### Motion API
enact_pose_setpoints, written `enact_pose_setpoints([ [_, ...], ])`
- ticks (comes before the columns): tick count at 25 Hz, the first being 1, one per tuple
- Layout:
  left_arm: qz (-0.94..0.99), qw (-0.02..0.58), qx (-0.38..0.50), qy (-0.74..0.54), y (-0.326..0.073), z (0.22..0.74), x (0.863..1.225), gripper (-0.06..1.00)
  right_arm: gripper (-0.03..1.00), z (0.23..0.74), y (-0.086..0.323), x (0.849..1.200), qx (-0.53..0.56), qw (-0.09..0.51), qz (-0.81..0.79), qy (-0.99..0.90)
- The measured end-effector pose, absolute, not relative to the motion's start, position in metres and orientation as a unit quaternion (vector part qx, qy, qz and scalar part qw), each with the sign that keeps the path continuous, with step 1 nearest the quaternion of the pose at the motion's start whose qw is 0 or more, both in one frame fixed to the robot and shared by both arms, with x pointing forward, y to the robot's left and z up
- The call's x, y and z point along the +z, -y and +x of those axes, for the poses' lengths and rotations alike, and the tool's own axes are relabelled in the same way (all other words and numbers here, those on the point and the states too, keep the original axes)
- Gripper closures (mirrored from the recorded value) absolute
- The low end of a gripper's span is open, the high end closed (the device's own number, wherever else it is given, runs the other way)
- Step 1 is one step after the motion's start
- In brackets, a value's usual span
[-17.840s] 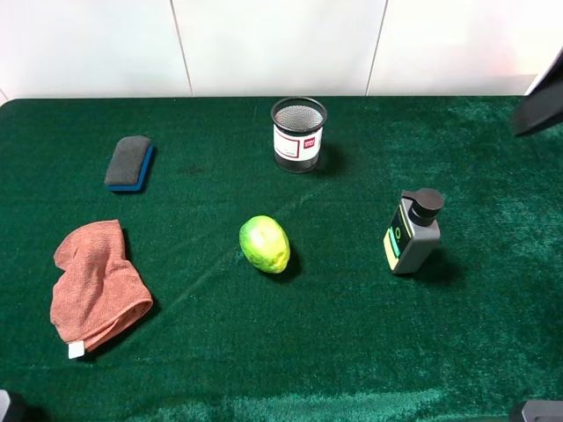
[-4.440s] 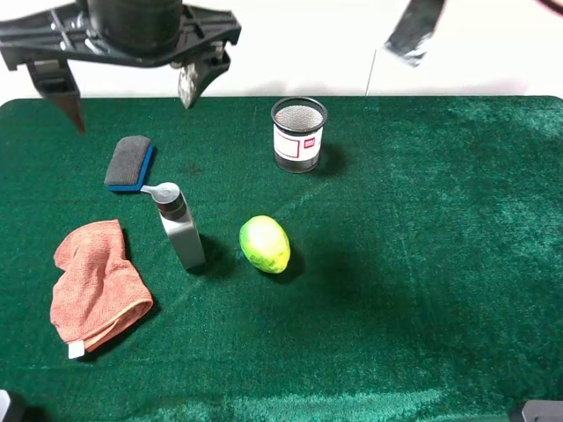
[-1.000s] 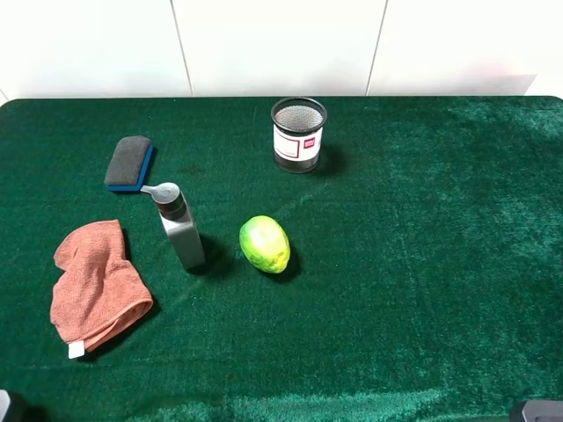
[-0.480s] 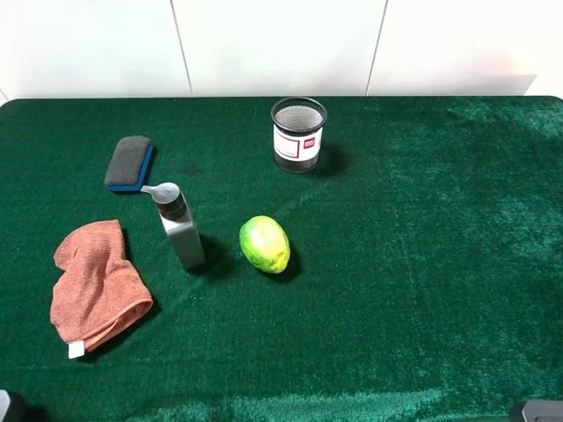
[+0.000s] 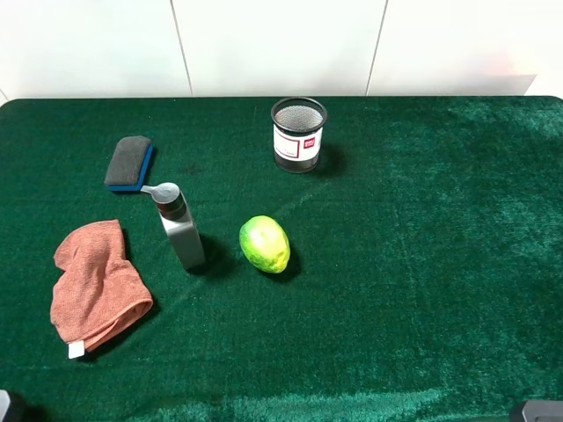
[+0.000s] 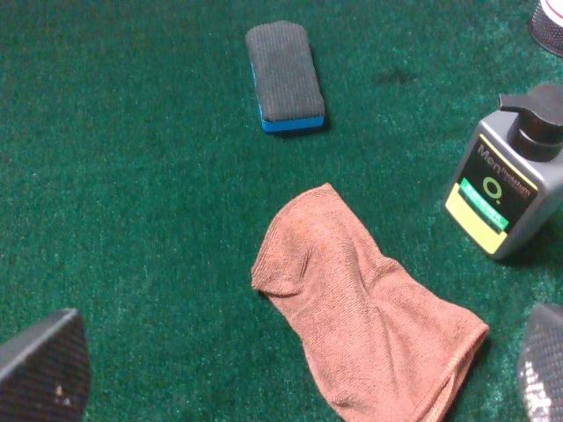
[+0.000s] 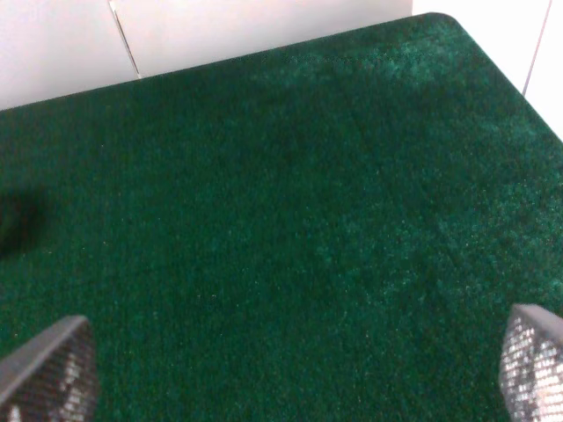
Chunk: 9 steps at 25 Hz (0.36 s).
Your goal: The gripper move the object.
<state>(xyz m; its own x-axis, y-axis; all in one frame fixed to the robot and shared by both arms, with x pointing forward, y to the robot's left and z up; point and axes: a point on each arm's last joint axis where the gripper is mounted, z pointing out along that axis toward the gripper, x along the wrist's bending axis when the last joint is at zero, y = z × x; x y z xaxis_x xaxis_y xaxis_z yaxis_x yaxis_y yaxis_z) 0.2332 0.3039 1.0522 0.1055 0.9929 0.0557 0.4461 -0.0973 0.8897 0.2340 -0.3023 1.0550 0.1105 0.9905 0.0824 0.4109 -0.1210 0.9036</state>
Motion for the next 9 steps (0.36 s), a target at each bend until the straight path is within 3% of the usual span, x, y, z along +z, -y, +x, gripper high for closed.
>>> enact_pose_setpoints([
  [9,0.643,0.372,0.367,-0.559,-0.3039,0.2332,1.0522,-0.05,0.27,0.2340,0.3023,1.0550,0.384,0.377,0.643,-0.545],
])
